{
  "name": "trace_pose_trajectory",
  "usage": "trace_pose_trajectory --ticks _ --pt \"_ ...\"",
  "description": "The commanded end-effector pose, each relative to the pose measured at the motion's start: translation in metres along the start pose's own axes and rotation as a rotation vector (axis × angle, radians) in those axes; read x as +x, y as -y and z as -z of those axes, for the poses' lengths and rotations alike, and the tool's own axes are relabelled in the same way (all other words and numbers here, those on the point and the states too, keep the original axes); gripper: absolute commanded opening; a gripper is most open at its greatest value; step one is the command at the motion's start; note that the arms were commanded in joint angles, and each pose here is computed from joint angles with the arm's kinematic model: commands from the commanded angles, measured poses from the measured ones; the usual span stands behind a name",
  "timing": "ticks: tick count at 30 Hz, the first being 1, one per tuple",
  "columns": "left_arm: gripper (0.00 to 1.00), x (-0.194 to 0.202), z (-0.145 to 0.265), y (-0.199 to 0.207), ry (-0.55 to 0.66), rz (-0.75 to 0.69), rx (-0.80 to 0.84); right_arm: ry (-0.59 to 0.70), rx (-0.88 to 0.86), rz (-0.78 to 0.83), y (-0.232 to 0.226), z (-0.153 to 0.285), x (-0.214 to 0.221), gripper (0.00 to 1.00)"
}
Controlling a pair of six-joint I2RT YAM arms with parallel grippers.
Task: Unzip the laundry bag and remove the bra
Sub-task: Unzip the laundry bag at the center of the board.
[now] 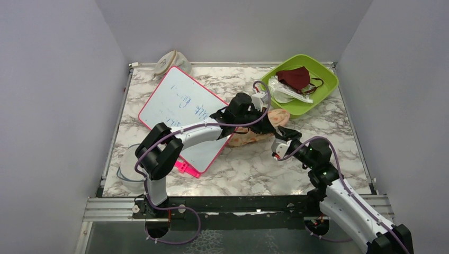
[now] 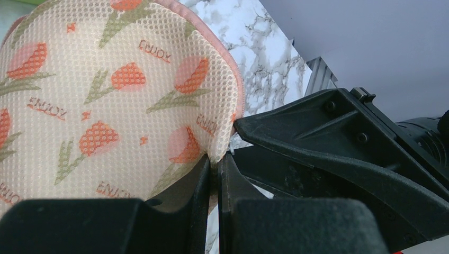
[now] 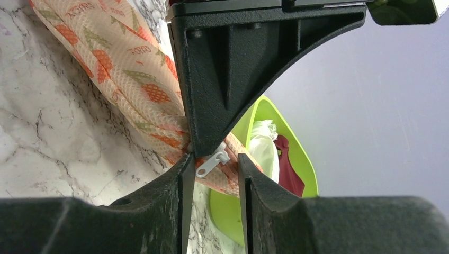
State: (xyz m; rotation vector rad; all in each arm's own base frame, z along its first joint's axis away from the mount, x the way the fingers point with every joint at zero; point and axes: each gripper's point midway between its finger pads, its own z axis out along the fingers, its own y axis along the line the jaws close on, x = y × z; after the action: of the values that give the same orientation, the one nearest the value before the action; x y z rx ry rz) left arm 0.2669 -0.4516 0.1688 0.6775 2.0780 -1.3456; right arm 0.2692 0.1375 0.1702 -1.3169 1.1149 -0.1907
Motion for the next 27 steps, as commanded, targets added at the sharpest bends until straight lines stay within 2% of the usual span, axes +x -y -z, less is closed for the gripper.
trace_pose_trajectory --ticks 1,14,19,23,27 --pt "0.00 -0.001 -0.001 0.010 -0.019 -0.007 0.043 -0.061 0.090 0.008 0.017 0.007 0.009 0.32" --pt "0.00 -0.001 0.000 0.009 -0.019 -0.012 0.040 -0.069 0.092 0.014 0.015 0.013 0.009 0.24" --pt "0.00 -0.001 0.000 0.010 -0.019 -0.009 0.050 -0.044 0.060 -0.007 0.008 0.007 0.007 0.24" --pt "0.00 -0.001 0.000 0.009 -0.017 -0.015 0.043 0.004 -0.014 -0.019 -0.006 0.002 0.001 0.26" --pt "0.00 -0.001 -0.001 0.008 -0.018 -0.020 0.037 0.039 -0.030 -0.021 -0.012 0.003 -0.004 0.32"
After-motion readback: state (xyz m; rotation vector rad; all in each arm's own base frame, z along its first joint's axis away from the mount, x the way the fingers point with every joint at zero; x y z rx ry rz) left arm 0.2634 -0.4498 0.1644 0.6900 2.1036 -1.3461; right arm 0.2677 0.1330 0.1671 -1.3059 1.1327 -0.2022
